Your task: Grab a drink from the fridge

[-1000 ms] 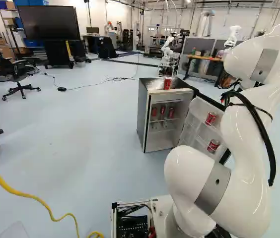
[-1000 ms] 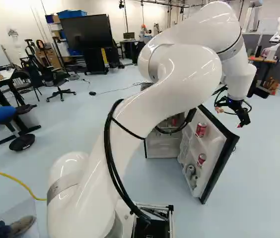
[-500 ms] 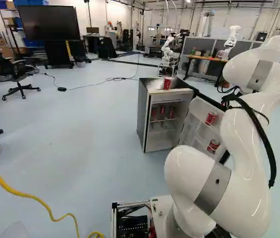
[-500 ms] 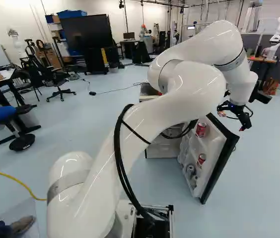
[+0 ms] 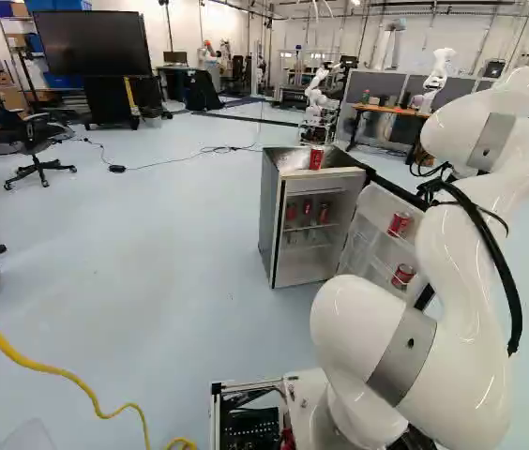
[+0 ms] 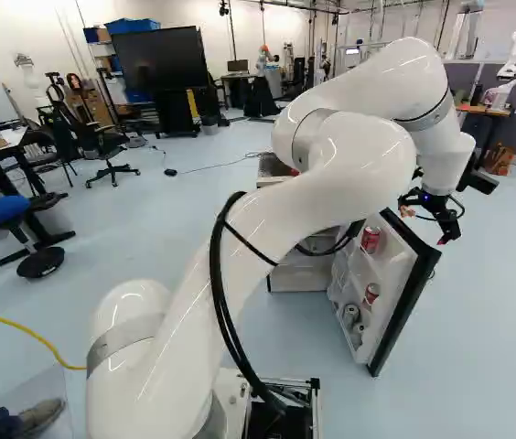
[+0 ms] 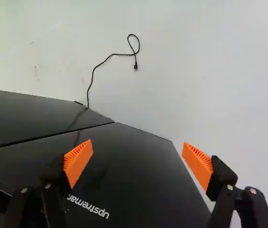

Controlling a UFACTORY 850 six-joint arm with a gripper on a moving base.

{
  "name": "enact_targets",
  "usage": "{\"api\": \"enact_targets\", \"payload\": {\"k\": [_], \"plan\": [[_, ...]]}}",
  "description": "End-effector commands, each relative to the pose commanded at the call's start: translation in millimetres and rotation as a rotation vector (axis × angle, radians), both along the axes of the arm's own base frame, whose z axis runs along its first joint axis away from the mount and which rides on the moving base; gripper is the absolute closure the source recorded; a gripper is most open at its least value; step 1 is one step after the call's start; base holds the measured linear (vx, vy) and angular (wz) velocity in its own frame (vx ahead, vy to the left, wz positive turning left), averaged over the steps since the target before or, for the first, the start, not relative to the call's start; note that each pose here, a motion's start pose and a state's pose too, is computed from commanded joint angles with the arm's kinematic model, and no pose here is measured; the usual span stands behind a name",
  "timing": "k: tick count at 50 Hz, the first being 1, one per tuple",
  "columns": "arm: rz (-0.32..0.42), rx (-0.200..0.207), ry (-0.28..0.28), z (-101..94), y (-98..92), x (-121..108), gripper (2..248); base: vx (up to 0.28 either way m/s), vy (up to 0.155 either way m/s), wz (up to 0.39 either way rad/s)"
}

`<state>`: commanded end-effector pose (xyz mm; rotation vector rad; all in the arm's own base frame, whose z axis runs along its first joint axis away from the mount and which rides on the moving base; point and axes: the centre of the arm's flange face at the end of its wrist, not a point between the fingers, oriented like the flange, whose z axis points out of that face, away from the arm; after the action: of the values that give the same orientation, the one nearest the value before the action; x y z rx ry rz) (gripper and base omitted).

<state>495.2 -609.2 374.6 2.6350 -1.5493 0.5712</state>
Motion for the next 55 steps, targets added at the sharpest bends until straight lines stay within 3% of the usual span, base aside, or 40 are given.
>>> {"api": "enact_targets", "payload": {"k": [27, 55], "plan": [[0.008, 0.057, 0.039, -0.3, 12.8, -9, 3, 0.000, 0.000, 0.000], [0.009, 0.076, 0.053, 0.4, 22.9, -16, 3, 0.000, 0.000, 0.000]]}}
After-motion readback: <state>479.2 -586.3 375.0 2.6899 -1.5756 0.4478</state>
